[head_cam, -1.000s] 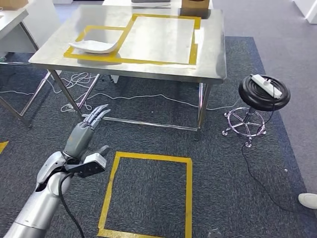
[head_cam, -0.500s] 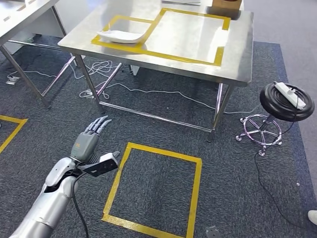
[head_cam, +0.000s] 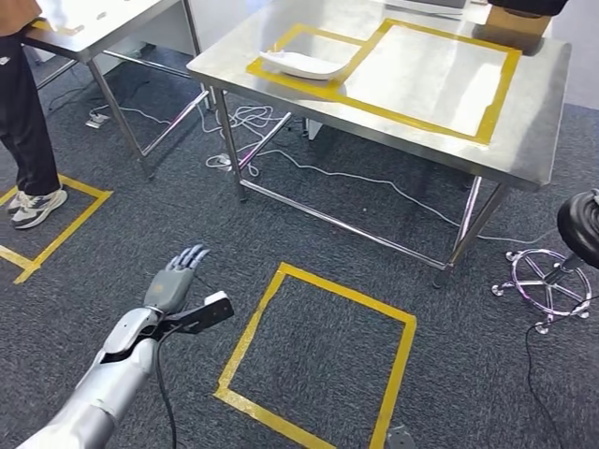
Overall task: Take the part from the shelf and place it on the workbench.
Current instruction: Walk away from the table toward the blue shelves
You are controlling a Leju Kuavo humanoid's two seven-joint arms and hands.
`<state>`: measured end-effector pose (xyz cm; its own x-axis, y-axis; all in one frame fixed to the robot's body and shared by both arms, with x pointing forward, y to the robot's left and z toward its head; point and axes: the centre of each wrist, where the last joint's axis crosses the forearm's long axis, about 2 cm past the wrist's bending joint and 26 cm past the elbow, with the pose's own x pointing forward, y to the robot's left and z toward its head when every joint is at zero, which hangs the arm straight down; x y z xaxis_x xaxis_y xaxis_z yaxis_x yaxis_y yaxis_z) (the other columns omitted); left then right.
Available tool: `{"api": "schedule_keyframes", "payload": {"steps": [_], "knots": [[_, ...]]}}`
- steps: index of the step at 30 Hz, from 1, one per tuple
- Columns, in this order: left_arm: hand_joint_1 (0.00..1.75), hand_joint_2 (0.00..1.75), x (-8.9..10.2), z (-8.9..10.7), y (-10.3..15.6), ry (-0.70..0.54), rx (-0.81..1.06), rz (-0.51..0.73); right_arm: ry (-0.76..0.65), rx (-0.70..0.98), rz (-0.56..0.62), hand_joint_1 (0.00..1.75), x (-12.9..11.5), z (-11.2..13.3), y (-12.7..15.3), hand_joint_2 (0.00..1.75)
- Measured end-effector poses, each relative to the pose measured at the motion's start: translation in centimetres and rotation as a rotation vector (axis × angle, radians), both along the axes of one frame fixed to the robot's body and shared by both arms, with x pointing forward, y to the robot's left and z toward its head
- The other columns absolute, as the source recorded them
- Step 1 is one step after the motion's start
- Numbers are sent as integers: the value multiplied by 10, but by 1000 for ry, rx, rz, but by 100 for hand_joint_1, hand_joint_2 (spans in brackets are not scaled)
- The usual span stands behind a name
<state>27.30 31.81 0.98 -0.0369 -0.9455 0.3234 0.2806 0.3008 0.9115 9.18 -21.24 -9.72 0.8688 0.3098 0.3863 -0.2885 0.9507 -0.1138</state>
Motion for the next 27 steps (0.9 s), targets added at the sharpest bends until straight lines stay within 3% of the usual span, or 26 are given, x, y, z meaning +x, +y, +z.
{"api": "schedule_keyframes", "payload": {"steps": [4,9,19,27], "knots": [[0,175,-29,-37,11,175,37,116,0,1,7,0,2,1,2,0],[0,175,-61,-64,16,368,30,224,8,0,7,0,-2,0,1,0],[0,175,-106,-88,21,677,-115,397,8,-2,21,0,1,0,1,0],[0,175,-155,-105,15,792,-267,552,8,-2,0,0,-6,-1,1,0]]}}
